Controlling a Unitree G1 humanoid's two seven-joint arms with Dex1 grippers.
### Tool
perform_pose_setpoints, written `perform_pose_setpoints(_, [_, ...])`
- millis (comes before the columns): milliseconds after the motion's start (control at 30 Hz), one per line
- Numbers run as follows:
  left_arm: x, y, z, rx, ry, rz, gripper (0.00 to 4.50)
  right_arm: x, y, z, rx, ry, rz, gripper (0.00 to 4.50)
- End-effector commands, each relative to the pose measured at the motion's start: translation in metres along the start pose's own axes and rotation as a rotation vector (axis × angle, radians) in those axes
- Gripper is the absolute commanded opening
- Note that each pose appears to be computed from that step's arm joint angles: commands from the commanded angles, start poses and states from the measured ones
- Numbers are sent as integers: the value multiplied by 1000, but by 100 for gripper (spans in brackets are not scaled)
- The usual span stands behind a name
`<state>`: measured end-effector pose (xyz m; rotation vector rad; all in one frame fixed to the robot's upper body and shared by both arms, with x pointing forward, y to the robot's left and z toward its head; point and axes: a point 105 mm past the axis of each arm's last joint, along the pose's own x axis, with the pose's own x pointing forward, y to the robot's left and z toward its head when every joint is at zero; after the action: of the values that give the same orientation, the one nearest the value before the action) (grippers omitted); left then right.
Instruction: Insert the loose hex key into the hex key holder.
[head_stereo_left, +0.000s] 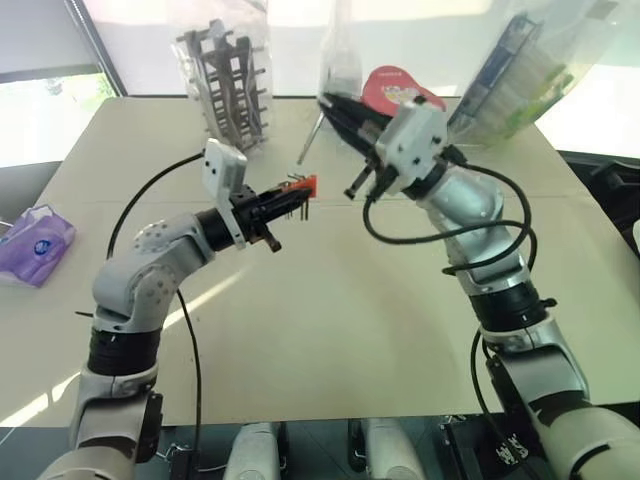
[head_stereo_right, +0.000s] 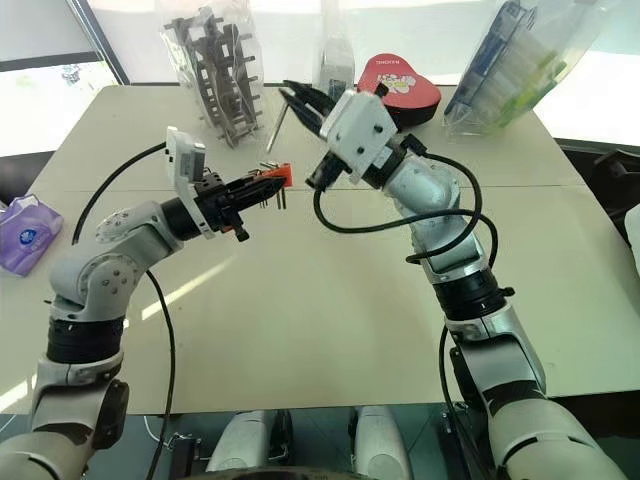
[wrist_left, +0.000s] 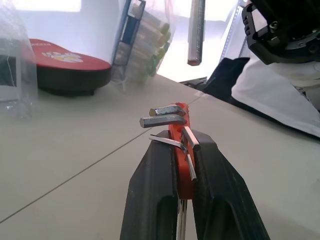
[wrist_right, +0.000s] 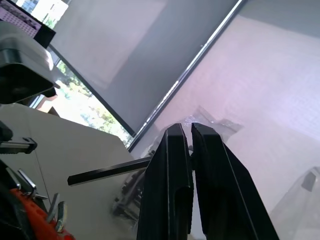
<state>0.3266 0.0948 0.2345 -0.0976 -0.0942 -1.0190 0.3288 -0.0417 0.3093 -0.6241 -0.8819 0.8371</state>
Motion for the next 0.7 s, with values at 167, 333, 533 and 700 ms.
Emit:
perform_pose_setpoints(167, [-4,-9,17,29,-12,-82,0,1,-6,20,-224,-119,107,3])
perform_pose_setpoints(333, [-5,-12,17,30,-8,-89,0,0,-6,14,-253,-114,111,3])
perform_pose_setpoints(533, [-6,-13,17,37,-7,-88,0,-2,-10,4,-298,-82,115,3])
perform_pose_setpoints(700, [-7,-12,16,42,-6,-81,0,-4,-18,4,-324,-75,115,3])
